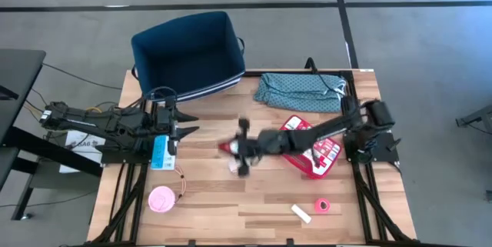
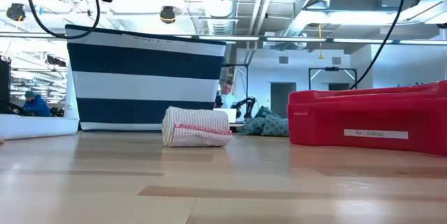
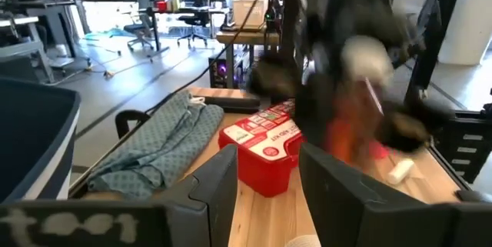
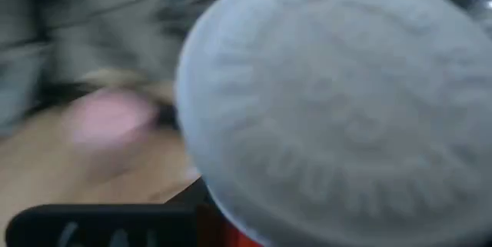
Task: Pick & place medical supplies in basket/bin
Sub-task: Put the red pill bottle into the blue bin
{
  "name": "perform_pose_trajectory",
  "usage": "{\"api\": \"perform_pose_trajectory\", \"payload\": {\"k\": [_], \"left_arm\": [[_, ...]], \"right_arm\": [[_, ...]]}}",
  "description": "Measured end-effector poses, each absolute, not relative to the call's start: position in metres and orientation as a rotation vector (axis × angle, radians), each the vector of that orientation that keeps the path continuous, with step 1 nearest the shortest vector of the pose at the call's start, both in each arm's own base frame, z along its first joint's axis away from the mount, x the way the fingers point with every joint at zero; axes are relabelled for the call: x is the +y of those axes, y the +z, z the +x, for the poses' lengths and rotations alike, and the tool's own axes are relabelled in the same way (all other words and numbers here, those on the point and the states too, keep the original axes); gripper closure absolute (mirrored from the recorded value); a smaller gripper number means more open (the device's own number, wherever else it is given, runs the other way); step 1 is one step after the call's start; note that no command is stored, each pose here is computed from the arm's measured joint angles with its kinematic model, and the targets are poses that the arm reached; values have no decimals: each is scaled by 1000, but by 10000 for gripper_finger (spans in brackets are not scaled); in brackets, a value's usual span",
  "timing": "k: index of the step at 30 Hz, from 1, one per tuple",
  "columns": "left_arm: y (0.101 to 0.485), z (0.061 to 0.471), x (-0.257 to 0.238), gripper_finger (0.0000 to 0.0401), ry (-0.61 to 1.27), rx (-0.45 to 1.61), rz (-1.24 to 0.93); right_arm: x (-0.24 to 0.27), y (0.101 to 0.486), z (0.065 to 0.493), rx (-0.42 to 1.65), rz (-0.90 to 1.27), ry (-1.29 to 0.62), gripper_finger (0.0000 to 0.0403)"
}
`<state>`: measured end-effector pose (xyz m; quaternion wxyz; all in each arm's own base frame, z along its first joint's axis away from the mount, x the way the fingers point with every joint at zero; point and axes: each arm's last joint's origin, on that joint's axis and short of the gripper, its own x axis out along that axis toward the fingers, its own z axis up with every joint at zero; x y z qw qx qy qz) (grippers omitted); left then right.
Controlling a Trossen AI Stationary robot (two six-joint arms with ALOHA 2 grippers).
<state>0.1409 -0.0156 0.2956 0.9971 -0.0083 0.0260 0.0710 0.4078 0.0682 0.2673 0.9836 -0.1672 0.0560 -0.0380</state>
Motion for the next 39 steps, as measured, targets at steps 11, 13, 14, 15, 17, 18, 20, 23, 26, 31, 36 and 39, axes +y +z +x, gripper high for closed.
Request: {"api": "perform_pose_trajectory", "payload": {"k": [11,13,14,15,17,18,20,23,26,31,36,39], "left_arm": [[295,141,-16,271,121,61,30],[295,141,-16,271,121,61,30],[295,141,-16,271,121,61,30],[295,141,-16,271,122,63,31],[294,142,-16,271,127,68,36],[294,142,-16,271,127,71,36],[292,144,-17,271,127,83,37],[290,148,-17,271,127,103,43],[287,152,-17,271,146,120,47],[282,159,-16,271,222,155,46],[278,164,-17,271,241,169,-15],[277,165,-17,271,243,177,-41]], "right_arm": [[-102,344,437,-100,-262,-419,307],[-140,325,450,-66,-200,-377,307],[-155,318,458,-64,-171,-371,307],[-167,314,465,-65,-153,-377,306],[-183,316,476,-42,-150,-394,306],[-186,320,482,-10,-168,-400,306],[-189,329,493,94,-223,-416,306],[-190,338,506,253,-242,-455,306],[-196,326,506,242,-249,-459,306],[-217,295,499,358,-141,-509,306],[-215,290,500,388,-147,-489,304],[-212,286,501,421,-162,-467,291]]}}
